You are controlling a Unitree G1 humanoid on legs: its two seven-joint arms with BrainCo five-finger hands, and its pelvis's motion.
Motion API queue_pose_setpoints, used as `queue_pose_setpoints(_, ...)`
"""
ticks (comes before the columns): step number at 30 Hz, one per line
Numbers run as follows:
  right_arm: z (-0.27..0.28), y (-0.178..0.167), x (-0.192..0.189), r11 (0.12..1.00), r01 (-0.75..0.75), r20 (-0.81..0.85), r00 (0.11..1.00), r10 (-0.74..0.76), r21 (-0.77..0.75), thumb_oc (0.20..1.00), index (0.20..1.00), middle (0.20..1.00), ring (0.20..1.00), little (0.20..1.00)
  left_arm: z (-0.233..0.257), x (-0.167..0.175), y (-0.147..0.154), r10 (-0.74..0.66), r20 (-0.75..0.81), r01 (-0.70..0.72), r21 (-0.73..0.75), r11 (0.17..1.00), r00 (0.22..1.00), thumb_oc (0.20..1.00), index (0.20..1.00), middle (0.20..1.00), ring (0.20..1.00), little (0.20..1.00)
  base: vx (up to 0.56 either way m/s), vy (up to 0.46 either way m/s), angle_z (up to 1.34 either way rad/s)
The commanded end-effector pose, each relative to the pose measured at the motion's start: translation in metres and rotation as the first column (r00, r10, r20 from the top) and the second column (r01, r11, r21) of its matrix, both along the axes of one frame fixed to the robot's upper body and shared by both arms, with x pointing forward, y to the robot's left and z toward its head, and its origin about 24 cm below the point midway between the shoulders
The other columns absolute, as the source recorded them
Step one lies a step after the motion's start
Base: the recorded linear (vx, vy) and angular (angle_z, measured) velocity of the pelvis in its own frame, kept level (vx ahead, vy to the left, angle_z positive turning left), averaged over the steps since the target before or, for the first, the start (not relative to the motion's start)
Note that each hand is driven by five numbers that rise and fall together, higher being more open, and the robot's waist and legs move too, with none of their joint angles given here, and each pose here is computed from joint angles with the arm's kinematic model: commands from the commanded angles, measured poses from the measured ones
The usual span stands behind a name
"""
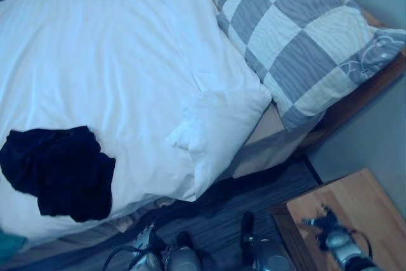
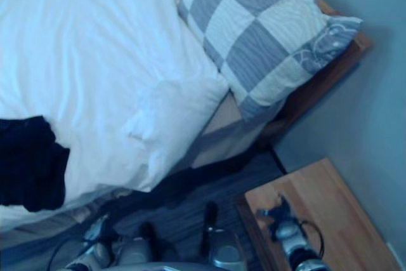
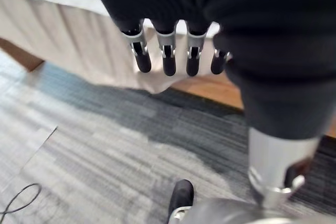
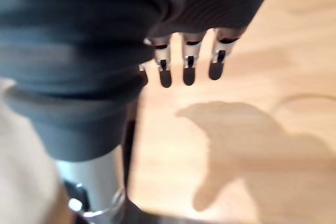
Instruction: Tidy up the quilt and then pick up the clothes from the bed and put them into the laundry hamper.
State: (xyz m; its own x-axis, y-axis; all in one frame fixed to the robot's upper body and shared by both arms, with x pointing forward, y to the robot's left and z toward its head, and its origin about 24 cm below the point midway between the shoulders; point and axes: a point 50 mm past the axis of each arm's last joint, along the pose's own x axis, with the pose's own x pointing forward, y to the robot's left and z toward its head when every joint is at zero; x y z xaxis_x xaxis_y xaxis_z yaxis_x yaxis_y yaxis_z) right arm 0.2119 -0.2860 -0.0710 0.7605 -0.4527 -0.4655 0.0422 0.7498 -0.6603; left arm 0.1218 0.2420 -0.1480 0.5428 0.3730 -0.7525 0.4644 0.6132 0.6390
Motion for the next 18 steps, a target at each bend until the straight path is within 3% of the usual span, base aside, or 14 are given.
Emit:
queue_pose_setpoints(1, 0.047, -0.021, 0.019, 0.993, 0.002, 0.215, 0.976, 0.023, -0.114, 1.000, 1.000, 1.000, 1.000, 1.000, 0.006, 0.001, 0.019, -0.025, -0.006, 0.025, 0.062, 0.998, 1.000, 1.000, 1.000, 1.000, 1.000, 1.000, -0.02, 0.036, 1.10)
queue_pose_setpoints(3, 0.086, -0.033, 0.030, 0.979, -0.001, 0.350, 0.934, 0.073, -0.202, 1.000, 1.000, 1.000, 1.000, 1.000, 0.002, -0.007, 0.015, -0.022, -0.028, 0.023, 0.046, 0.999, 0.999, 1.000, 1.000, 1.000, 1.000, 1.000, -0.01, 0.032, 0.55)
queue_pose_setpoints(4, 0.128, -0.035, 0.048, 0.946, -0.024, 0.449, 0.876, 0.176, -0.323, 1.000, 1.000, 1.000, 1.000, 1.000, 0.000, -0.014, 0.015, -0.028, -0.052, 0.030, 0.040, 0.999, 0.998, 1.000, 1.000, 1.000, 1.000, 1.000, 0.00, 0.026, 0.45)
queue_pose_setpoints(7, 0.163, -0.032, 0.065, 0.916, -0.030, 0.517, 0.818, 0.253, -0.400, 1.000, 1.000, 1.000, 1.000, 1.000, 0.001, -0.016, 0.017, -0.036, -0.060, 0.039, 0.040, 0.998, 0.998, 1.000, 1.000, 1.000, 1.000, 1.000, -0.06, 0.007, 0.33)
queue_pose_setpoints(15, 0.243, 0.062, 0.148, 0.821, -0.285, 0.576, 0.600, 0.555, -0.495, 1.000, 1.000, 1.000, 1.000, 1.000, 0.006, 0.007, 0.010, -0.184, -0.038, 0.185, 0.038, 0.982, 0.982, 1.000, 1.000, 1.000, 1.000, 1.000, -0.06, 0.001, 0.16)
queue_pose_setpoints(18, 0.261, 0.091, 0.174, 0.781, -0.334, 0.541, 0.577, 0.612, -0.528, 1.000, 1.000, 1.000, 1.000, 1.000, 0.013, 0.024, 0.012, -0.210, 0.007, 0.210, 0.062, 0.976, 0.978, 1.000, 1.000, 1.000, 1.000, 1.000, -0.09, -0.010, 0.20)
